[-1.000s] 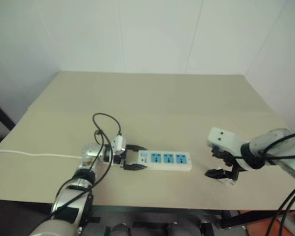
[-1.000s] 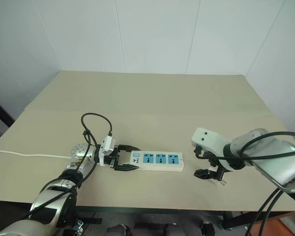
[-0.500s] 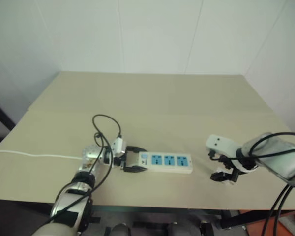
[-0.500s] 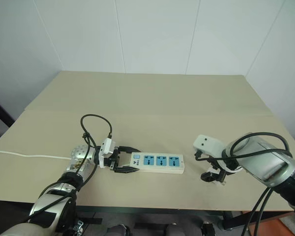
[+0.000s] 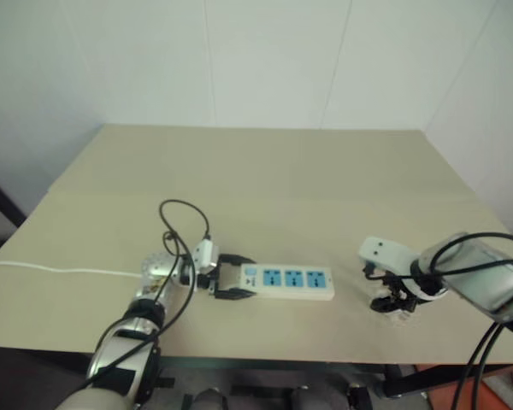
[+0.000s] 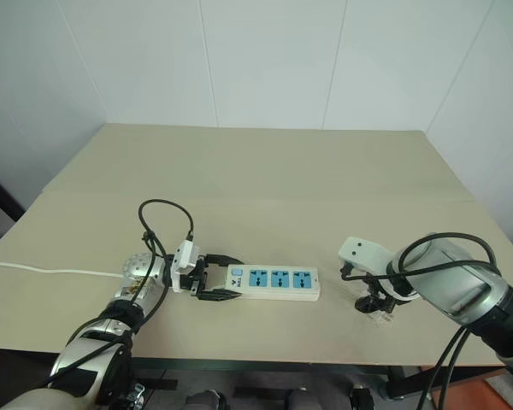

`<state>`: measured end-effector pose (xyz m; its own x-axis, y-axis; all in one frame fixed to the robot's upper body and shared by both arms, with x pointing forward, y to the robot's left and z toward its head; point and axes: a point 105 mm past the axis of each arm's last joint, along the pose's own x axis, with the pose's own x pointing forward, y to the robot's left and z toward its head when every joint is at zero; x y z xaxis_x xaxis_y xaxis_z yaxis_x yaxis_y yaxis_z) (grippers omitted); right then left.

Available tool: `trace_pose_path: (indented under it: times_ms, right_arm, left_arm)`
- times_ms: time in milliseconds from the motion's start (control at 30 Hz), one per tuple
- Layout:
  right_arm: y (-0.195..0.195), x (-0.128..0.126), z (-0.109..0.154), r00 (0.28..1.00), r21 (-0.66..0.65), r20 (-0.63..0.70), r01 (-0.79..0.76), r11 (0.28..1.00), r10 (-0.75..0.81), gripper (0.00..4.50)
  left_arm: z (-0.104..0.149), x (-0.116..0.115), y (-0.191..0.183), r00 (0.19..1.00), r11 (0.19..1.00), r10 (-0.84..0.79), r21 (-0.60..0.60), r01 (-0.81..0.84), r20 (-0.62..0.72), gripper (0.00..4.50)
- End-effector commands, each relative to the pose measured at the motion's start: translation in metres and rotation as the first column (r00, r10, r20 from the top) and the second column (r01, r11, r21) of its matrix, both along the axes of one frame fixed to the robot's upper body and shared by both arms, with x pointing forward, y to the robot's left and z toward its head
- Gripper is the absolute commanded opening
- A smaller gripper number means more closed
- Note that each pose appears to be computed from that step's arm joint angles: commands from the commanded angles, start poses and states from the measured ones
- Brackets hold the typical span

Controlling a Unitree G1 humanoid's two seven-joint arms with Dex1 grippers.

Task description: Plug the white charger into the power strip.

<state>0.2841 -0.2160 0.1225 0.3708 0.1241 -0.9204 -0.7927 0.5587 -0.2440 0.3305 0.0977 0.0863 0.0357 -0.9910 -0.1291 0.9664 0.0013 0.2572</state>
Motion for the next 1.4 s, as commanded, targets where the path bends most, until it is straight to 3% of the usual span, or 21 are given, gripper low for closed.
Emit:
trace_pose_path:
  times_ms: [33, 167, 367, 500, 600, 767, 1000, 1200, 1400]
  right_arm:
    - [0.002, 0.001, 0.005, 0.999, -0.011, 0.021, -0.025, 1.0, 0.025, 2.29]
    - [0.002, 0.0, 0.005, 0.999, -0.019, 0.017, -0.034, 0.999, 0.035, 1.11]
    - [0.011, 0.001, 0.025, 0.992, -0.024, 0.075, -0.104, 0.994, 0.106, 1.11]
    - [0.039, 0.012, 0.071, 0.94, 0.113, 0.269, -0.249, 0.962, 0.211, 1.11]
    - [0.057, 0.022, 0.099, 0.88, 0.267, 0.425, -0.347, 0.899, 0.213, 1.11]
    - [0.087, 0.021, 0.126, 0.733, 0.491, 0.657, -0.596, 0.635, 0.179, 1.11]
    - [0.109, 0.019, 0.109, 0.703, 0.676, 0.711, -0.691, 0.255, 0.021, 1.11]
    - [0.119, 0.015, 0.099, 0.688, 0.689, 0.725, -0.724, 0.037, -0.03, 1.11]
    - [0.127, 0.01, 0.081, 0.688, 0.688, 0.725, -0.721, -0.082, 0.032, 1.11]
  left_arm:
    - [-0.004, -0.002, 0.002, 1.0, 1.0, 0.003, 0.025, -0.003, 0.002, 3.24]
    - [-0.004, -0.002, 0.002, 1.0, 1.0, 0.005, 0.022, -0.005, 0.003, 3.24]
    - [0.0, -0.004, 0.005, 1.0, 1.0, -0.019, 0.023, 0.02, -0.019, 3.24]
    - [0.001, -0.006, 0.013, 0.998, 0.996, -0.035, 0.086, 0.039, -0.056, 3.24]
    - [0.004, -0.006, 0.017, 0.997, 0.994, -0.039, 0.104, 0.045, -0.064, 3.24]
    - [0.009, -0.008, 0.022, 0.996, 0.993, -0.032, 0.114, 0.041, -0.082, 3.24]
    - [0.01, -0.013, 0.022, 0.995, 0.995, 0.019, 0.1, -0.009, -0.099, 3.24]
    - [0.011, -0.017, 0.019, 0.993, 0.995, 0.07, 0.082, -0.062, -0.098, 3.24]
    - [0.009, -0.02, 0.02, 0.991, 0.991, 0.101, 0.093, -0.093, -0.092, 3.24]
